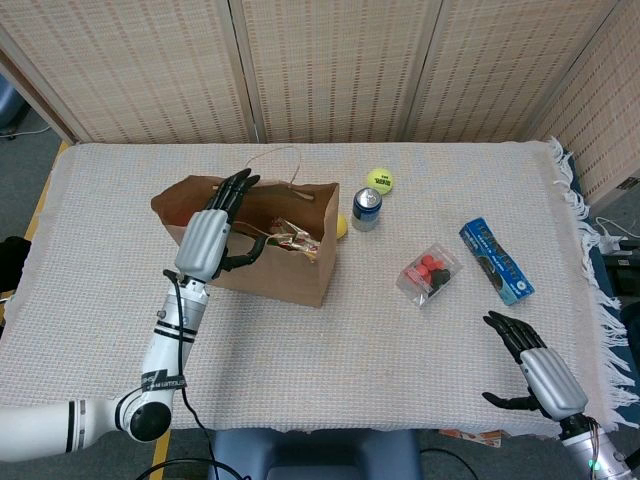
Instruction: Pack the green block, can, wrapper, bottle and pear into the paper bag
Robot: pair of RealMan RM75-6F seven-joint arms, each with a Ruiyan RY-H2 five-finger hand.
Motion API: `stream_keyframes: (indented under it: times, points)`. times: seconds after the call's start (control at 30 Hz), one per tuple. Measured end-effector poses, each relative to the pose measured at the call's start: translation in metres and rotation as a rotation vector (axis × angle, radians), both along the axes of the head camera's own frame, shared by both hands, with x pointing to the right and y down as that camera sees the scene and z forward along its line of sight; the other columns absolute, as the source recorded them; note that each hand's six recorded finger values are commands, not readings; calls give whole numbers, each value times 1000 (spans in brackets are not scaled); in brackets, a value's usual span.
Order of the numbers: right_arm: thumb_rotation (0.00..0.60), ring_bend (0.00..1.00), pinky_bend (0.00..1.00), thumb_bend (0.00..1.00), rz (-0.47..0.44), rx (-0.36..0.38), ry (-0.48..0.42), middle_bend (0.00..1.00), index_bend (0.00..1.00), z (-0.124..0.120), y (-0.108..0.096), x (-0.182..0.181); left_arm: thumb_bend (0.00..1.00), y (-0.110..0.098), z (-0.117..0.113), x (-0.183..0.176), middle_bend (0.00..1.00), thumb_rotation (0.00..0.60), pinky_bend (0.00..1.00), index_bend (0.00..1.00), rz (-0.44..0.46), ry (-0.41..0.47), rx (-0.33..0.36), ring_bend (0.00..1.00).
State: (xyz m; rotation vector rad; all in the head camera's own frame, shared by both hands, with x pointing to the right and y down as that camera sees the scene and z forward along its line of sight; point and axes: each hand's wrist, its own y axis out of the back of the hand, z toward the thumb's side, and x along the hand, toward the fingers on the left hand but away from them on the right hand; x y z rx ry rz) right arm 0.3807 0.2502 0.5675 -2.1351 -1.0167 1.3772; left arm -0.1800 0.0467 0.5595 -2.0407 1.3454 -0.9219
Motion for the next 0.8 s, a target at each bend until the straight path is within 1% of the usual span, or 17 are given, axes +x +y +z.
stream_keyframes:
  times: [0.1,0.2,0.33,0.43,0.5,0.53,0.6,0.63,0.67,0.7,0.77,0.8]
  points:
    - [600,0,60,13,0,-1,1,0,0,0,0,0,473,5,-7,-19,37,600,198,218,-14,-32,33,45]
    - [600,0,60,13,-2,-1,3,0,0,0,1,1,480,11,-18,-47,75,600,210,246,-34,-74,84,72]
    - [600,0,60,13,-3,0,7,0,0,0,1,1,481,25,-32,-88,77,600,210,244,-66,-126,140,72]
    - [600,0,59,15,-5,0,14,0,0,1,1,1,456,30,-34,-99,70,600,199,209,-74,-135,143,68]
    - [600,0,59,15,-11,5,27,0,0,2,1,2,410,36,-34,-117,42,600,174,161,-96,-176,144,48]
    - [600,0,59,15,-15,9,34,0,0,2,1,2,390,43,-32,-130,22,600,156,135,-107,-208,138,31]
    - [600,0,59,15,-27,20,52,0,0,3,1,3,374,69,-24,-165,2,600,120,99,-128,-297,102,6]
    - [600,0,59,15,-31,25,60,0,0,4,1,4,371,83,-20,-181,0,600,109,88,-136,-340,79,2]
    - [600,0,59,15,-36,29,67,0,0,4,1,4,366,104,-15,-204,0,600,94,70,-146,-401,46,0]
    - [600,0,59,15,-40,35,76,0,0,5,1,4,362,120,-13,-220,0,600,85,57,-152,-447,22,0]
    - [600,0,59,15,-45,42,89,0,0,6,1,5,361,151,-11,-253,0,600,69,36,-160,-546,-16,0]
    - [600,0,59,15,-50,47,98,0,0,6,0,5,362,161,-11,-264,0,600,61,22,-160,-585,-26,0]
